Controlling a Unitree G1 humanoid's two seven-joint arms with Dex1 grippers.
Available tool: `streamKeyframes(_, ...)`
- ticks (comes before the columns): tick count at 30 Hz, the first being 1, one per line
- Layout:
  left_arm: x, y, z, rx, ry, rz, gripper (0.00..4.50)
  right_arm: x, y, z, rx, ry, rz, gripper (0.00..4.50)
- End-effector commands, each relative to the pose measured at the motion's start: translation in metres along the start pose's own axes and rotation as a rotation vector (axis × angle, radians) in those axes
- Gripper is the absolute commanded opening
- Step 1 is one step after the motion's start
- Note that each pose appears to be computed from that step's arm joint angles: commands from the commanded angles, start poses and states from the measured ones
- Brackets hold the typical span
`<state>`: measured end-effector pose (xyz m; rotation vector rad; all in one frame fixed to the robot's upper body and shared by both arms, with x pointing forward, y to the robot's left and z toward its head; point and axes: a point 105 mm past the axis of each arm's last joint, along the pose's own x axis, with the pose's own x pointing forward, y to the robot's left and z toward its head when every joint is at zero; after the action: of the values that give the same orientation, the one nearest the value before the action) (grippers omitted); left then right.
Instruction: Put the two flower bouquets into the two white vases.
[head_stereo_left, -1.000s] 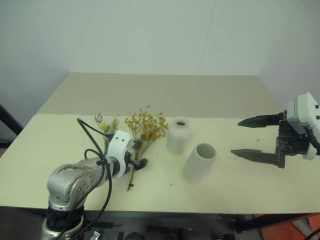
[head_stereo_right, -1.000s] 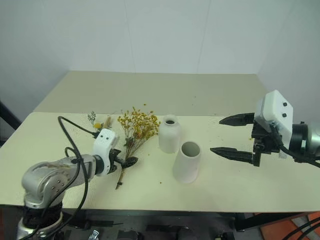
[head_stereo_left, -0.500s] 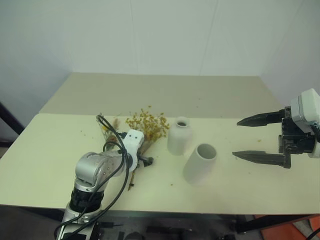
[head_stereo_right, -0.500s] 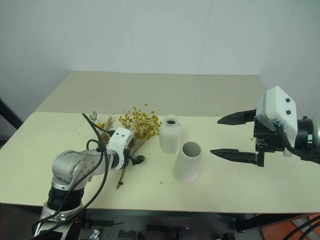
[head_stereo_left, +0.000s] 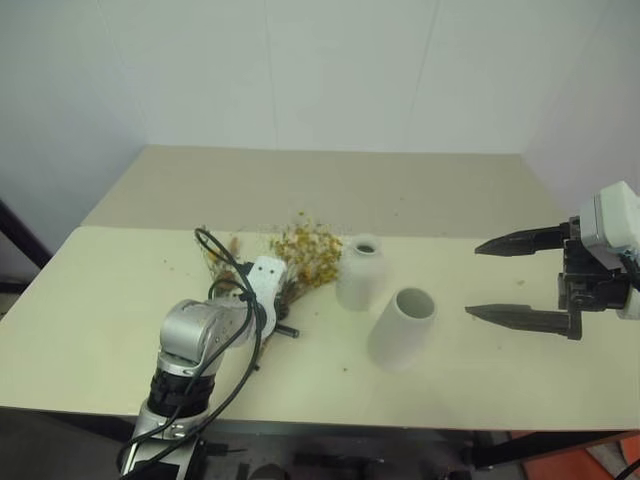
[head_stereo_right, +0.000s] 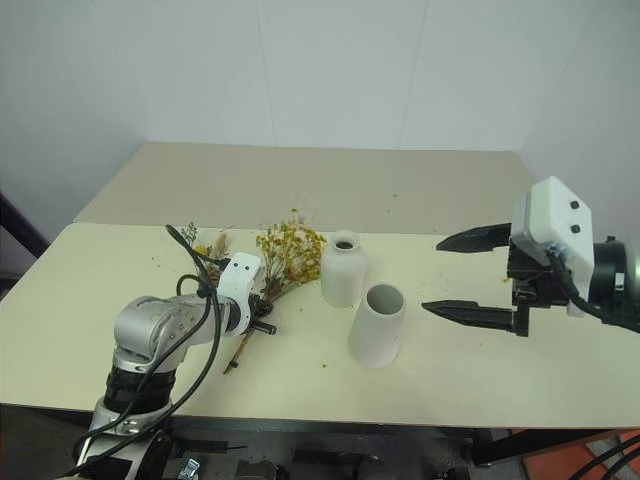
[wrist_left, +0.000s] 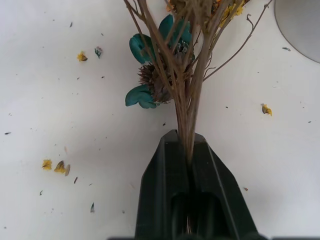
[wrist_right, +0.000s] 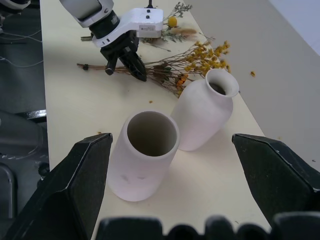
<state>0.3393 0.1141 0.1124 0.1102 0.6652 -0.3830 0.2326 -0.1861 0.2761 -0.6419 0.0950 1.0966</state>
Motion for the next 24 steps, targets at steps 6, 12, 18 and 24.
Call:
streamKeyframes(6,-0.006,0.041,0.026,-0.028,-0.169,0.238,0.03,-0.01,-0.004,0.008,-0.041,-0.008,-0.08,4.5)
streamKeyframes(12,-0.04,0.093,0.078,-0.058,-0.439,0.44,0.03,-0.014,-0.002,0.008,-0.033,-0.018,-0.136,4.5)
streamKeyframes(18,-0.089,0.091,0.172,-0.205,-0.931,0.137,0.03,-0.015,0.003,-0.003,0.035,-0.021,-0.209,4.5)
streamKeyframes(24,-0.111,0.041,0.214,-0.16,-1.215,-0.351,0.03,-0.014,0.015,-0.02,0.111,-0.016,-0.274,4.5)
